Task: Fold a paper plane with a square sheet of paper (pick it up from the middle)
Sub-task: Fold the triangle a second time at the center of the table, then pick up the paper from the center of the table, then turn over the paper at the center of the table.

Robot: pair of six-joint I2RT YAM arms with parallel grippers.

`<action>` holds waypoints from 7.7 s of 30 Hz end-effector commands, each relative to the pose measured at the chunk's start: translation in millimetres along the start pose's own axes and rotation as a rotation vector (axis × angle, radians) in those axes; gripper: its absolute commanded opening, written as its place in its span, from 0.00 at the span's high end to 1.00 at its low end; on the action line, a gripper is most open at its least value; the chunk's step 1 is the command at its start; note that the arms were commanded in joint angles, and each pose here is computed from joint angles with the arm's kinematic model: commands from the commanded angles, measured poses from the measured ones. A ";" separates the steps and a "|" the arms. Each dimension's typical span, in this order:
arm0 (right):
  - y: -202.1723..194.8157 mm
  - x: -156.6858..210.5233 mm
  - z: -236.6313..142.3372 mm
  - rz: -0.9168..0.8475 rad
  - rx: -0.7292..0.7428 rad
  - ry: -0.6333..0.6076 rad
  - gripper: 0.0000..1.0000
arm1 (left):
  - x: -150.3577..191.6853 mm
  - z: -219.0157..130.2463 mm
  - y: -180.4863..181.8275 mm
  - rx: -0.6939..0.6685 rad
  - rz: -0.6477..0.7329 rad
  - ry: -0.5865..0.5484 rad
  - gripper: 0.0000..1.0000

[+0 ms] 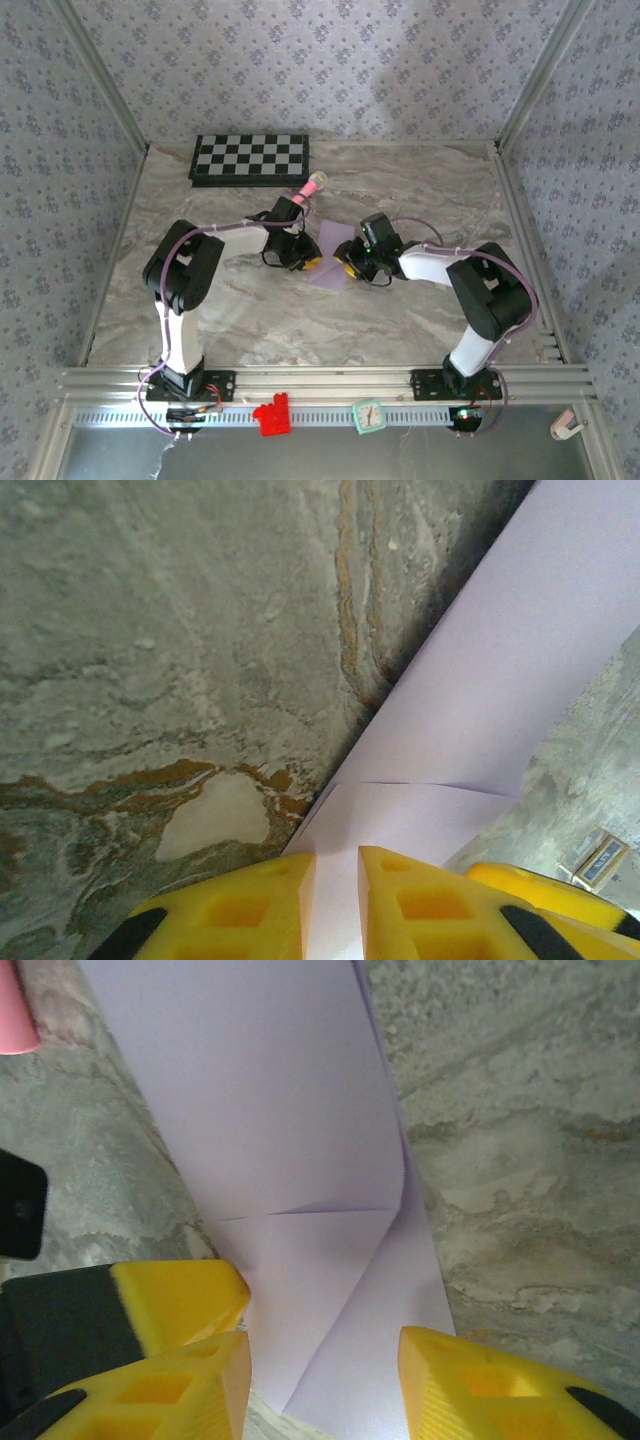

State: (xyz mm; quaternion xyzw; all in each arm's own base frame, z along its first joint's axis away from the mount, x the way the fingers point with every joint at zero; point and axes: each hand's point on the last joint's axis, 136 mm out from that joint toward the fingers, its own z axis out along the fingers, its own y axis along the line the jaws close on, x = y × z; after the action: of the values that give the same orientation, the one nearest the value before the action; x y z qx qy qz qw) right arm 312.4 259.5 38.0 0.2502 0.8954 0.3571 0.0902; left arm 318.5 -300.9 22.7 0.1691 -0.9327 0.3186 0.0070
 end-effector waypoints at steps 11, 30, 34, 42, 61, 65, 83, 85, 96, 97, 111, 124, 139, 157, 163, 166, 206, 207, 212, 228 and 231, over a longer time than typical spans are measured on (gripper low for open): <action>4.8 0.3 12.6 0.019 -0.011 0.011 0.61 | 10.1 5.9 28.7 -0.096 -0.050 0.013 0.84; 4.6 -0.6 6.4 0.015 -0.027 0.004 0.61 | 9.9 6.1 30.2 -0.098 -0.040 0.012 0.86; 3.8 -0.7 9.3 0.016 -0.024 0.010 0.62 | 10.5 6.3 29.8 -0.096 -0.040 0.013 0.86; 11.6 0.8 13.2 0.004 -0.055 0.024 0.68 | 10.6 6.2 28.9 -0.092 -0.036 0.014 0.86; 3.3 2.0 20.4 0.022 -0.036 0.036 0.68 | 11.3 5.6 28.4 -0.090 -0.038 0.014 0.86; 13.7 4.4 22.2 0.005 -0.083 0.047 0.72 | 11.7 5.3 28.7 -0.091 -0.037 0.014 0.86; 18.5 6.5 20.6 -0.052 -0.110 0.039 0.86 | 3.6 -8.1 17.8 -0.053 -0.012 -0.005 0.82; 19.7 5.3 18.0 -0.076 -0.103 0.029 0.90 | -5.9 -20.7 13.8 -0.027 0.011 -0.033 0.78; 66.3 -7.4 -13.8 -0.256 -0.216 -0.028 0.96 | -43.9 -101.3 0.3 0.208 0.028 -0.201 0.53; 74.2 -8.3 -19.1 -0.279 -0.242 -0.028 0.96 | -44.8 -107.5 -1.2 0.238 0.031 -0.216 0.50; 184.9 -15.9 -109.5 -0.466 -0.697 0.009 0.95 | -16.0 -188.7 -87.8 0.725 0.204 -0.260 0.02; 198.5 -13.5 -123.7 -0.437 -0.771 0.049 0.92 | 14.7 -194.7 -131.3 0.865 0.313 -0.160 0.11; 192.0 -17.4 -122.1 -0.415 -0.764 0.060 0.90 | 13.3 -190.4 -128.6 0.852 0.319 -0.168 0.57; 105.7 -67.9 -113.7 -0.302 -0.398 -0.128 0.52 | -4.2 -153.0 -80.0 0.528 0.339 -0.215 0.93; 66.6 -90.4 -139.4 -0.328 -0.163 -0.272 0.38 | -15.3 -155.4 -23.2 0.032 0.456 -0.295 0.93; 55.7 -97.2 -150.6 -0.329 -0.110 -0.324 0.35 | -21.2 -168.4 -1.8 -0.220 0.510 -0.340 0.93; 6.5 -103.0 -142.0 -0.225 0.015 -0.341 0.27 | 6.6 -98.5 -50.0 -0.124 0.348 -0.077 0.37; 9.9 -99.3 -136.5 -0.239 0.016 -0.325 0.28 | 0.5 -108.4 -48.9 -0.097 0.323 -0.104 0.36; 36.1 -67.2 -98.4 -0.355 0.025 -0.215 0.30 | -31.9 -150.7 -16.4 -0.062 0.189 -0.240 0.30; 99.6 36.5 41.3 -0.566 0.025 0.165 0.37 | -59.9 -202.7 74.4 -0.039 -0.071 -0.403 0.04; 92.9 38.6 56.0 -0.548 0.043 0.200 0.38 | -59.4 -199.5 75.2 -0.032 -0.073 -0.395 0.00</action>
State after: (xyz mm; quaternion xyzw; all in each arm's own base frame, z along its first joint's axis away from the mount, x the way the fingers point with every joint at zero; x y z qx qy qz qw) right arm 339.6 366.5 72.0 -0.0331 0.9367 0.3264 0.1220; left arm 330.4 -104.4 125.1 0.2652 -0.9196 0.2452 -0.1547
